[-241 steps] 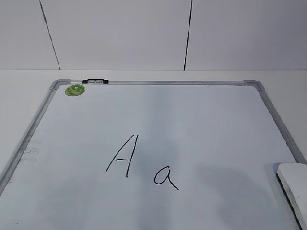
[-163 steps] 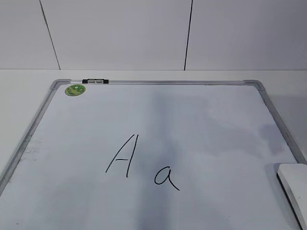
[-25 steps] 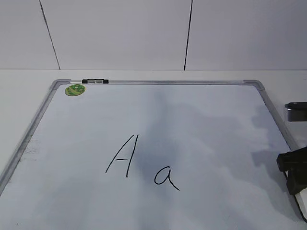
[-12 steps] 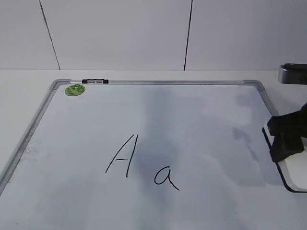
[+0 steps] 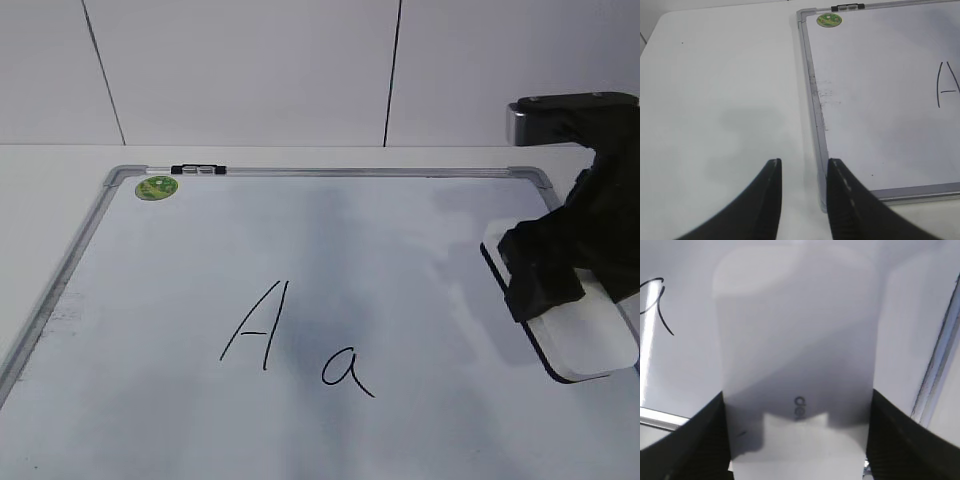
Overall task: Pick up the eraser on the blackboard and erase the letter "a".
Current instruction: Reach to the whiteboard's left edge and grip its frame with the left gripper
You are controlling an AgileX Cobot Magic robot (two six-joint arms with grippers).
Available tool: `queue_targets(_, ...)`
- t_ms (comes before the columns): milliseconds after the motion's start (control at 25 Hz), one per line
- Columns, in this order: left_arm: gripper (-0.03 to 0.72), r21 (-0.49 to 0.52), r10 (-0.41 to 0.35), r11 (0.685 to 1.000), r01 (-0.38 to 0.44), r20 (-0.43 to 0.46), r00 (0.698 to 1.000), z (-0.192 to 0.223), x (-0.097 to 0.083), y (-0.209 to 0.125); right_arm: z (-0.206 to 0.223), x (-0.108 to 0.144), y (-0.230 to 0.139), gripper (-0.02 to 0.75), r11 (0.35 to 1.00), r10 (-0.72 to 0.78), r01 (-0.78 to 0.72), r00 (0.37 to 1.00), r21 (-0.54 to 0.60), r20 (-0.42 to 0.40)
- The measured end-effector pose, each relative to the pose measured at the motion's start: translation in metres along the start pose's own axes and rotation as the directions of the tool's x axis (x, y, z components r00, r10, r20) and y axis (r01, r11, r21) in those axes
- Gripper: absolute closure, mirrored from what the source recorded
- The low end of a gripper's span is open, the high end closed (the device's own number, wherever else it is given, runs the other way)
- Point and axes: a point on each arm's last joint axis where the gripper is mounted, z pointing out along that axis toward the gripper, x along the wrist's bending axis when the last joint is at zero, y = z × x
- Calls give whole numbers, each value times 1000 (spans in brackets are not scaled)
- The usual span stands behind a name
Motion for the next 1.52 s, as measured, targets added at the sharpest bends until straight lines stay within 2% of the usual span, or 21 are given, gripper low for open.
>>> queue_targets(160,453,0,0,1000,0,0,1000,0,0,0,-3,7,-2,179,999,-43,42,999,13,24)
queue_targets(400,453,0,0,1000,0,0,1000,0,0,0,-4,2,-4,179,998,-50,48,996,34,73)
queue_targets(680,453,14,-4,1000,4,7,1000,2,0,1,-4,1,-4,179,998,-51,48,995,42,87)
queue_targets(840,452,108,-13,994,12,11,1000,15,1,8,-4,1,-4,179,998,-50,46,995,42,88)
queue_targets(1000,452,252,-26,968,22,13,1000,37,3,18,-4,1,-4,179,998,-49,45,995,43,91)
queue_targets(1120,452,292,-33,956,28,10,999,51,4,34,-4,1,-4,179,998,-49,45,995,43,91)
queue_targets(1360,452,287,-36,957,35,0,999,81,9,88,-4,1,-4,179,998,-49,45,995,41,91)
queue_targets(1520,452,339,-45,940,42,0,999,112,13,119,-4,1,-4,179,998,-50,46,995,38,92)
